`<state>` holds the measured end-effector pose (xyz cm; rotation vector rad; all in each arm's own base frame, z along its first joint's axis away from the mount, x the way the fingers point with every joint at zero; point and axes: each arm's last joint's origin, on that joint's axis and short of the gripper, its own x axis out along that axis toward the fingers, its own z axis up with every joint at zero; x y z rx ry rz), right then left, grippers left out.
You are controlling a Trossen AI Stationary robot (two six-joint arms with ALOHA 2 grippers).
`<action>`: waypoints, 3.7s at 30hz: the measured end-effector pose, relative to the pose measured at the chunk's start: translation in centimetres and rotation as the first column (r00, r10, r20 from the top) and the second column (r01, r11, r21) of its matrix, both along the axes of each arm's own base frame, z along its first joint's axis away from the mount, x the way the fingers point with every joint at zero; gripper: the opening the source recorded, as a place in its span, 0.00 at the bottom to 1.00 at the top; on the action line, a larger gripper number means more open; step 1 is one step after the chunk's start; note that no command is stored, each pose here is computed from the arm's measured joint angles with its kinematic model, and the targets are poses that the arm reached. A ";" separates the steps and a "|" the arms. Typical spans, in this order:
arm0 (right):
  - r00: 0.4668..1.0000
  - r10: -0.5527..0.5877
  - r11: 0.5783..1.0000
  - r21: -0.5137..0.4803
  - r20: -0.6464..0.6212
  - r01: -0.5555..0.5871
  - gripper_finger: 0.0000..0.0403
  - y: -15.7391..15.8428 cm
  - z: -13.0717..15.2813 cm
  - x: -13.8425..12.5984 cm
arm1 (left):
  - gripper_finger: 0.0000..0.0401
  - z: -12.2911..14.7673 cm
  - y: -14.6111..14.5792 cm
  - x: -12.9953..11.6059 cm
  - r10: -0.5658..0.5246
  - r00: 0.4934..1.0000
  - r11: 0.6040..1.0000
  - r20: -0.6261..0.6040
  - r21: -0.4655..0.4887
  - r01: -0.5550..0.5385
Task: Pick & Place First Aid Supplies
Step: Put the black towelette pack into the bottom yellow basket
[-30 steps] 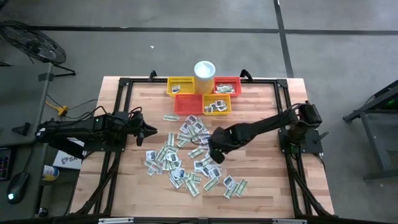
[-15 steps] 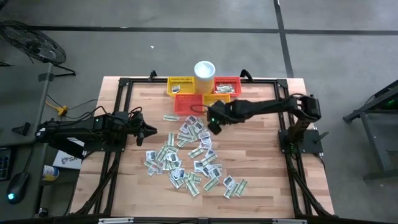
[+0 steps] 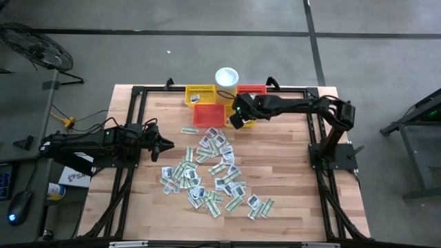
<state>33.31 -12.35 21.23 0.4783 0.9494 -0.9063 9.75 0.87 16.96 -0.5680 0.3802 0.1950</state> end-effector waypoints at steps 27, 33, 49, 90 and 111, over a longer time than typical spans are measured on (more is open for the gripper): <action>0.989 -0.141 0.986 0.093 0.048 0.136 0.22 0.0 -1.2 -1.3 | 0.20 0.0 0.0 0.0 0.000 1.000 1.000 0.000 0.000 0.000; 0.995 0.093 0.972 0.213 0.036 -0.099 0.27 3.2 0.1 -1.5 | 0.20 0.0 0.0 0.0 0.000 1.000 1.000 0.000 0.000 0.000; 0.641 0.768 0.611 0.320 -0.014 -0.724 0.27 15.1 0.3 -1.5 | 0.20 0.0 0.0 0.0 0.000 1.000 1.000 0.000 0.000 0.000; 0.909 0.411 0.799 0.508 -0.071 -0.322 0.49 29.5 -5.5 -3.4 | 0.20 0.0 0.0 0.0 0.000 1.000 1.000 0.000 0.000 0.000; 0.929 0.345 0.845 0.475 -0.136 -0.245 0.19 29.7 -8.2 -2.9 | 0.20 0.0 0.0 0.0 0.000 1.000 1.000 0.000 0.000 0.000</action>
